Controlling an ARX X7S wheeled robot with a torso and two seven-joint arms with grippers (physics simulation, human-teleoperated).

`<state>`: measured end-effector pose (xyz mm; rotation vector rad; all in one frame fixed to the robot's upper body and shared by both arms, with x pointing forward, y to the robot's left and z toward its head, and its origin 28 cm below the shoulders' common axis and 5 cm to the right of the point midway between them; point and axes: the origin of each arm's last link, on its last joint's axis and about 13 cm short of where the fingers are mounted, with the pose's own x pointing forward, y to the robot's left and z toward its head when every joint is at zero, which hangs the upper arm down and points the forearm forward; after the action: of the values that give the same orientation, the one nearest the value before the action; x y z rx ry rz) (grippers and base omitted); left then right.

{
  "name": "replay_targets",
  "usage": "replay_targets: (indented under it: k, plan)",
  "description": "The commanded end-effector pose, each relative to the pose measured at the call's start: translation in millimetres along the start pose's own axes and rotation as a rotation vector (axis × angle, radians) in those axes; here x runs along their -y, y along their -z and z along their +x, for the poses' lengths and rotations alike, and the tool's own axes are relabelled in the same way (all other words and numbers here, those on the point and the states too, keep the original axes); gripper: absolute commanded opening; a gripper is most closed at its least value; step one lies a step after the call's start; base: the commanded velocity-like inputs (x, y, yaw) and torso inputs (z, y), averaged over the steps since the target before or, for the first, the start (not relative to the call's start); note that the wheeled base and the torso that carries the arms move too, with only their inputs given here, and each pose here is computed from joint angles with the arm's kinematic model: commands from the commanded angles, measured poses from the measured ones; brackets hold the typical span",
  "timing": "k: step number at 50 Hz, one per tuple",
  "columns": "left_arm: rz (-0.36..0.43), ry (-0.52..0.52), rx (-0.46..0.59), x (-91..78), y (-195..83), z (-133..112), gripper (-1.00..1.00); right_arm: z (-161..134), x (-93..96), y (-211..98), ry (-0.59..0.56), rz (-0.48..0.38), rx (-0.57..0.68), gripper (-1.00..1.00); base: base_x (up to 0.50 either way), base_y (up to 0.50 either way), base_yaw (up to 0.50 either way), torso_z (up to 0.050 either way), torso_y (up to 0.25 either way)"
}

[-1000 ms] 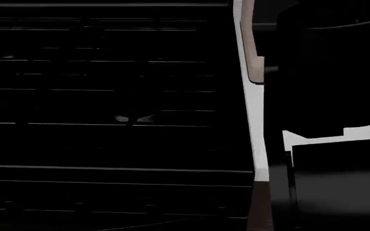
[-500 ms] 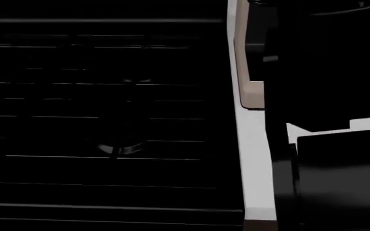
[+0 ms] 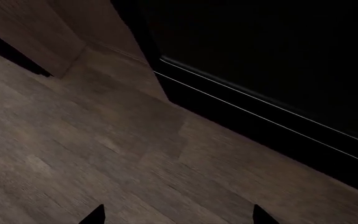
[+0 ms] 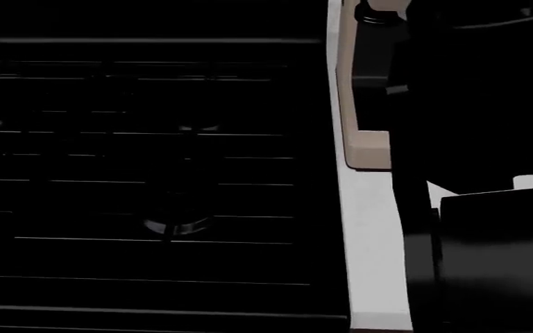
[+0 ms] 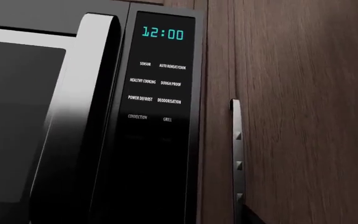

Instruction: Press the stop button on the microwave

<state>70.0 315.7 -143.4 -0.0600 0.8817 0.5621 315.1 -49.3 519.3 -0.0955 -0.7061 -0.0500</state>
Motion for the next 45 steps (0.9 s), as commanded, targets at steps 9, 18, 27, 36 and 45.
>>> replay_targets:
  k: [9,18,27,36,45]
  plan:
    - [0.0,0.0,0.0,0.0,0.1,-0.1,1.0,-1.9,-0.5,4.2,-0.018,0.03,-0.001,1.0,0.21,0.33,0.0,0.05,0.058]
    - [0.0,0.0,0.0,0.0,0.1,-0.1,1.0,-0.1,4.2,3.7,-0.002,0.082,0.014,1.0,0.03,0.04,0.0,0.05,0.058]
    - [0.0,0.0,0.0,0.0,0.1,-0.1,1.0,7.8,10.7,-11.7,0.032,0.101,0.046,1.0,0.0,0.0,0.0,0.05,0.059]
    - [0.0,0.0,0.0,0.0,0.1,-0.1,1.0,5.8,2.9,-6.9,-0.016,0.076,0.043,1.0,0.04,0.0,0.0,0.032,0.034]
    - [0.0,0.0,0.0,0.0,0.1,-0.1,1.0,7.4,4.4,-7.1,0.058,0.019,0.054,1.0,0.28,0.0,0.0,0.0,0.0]
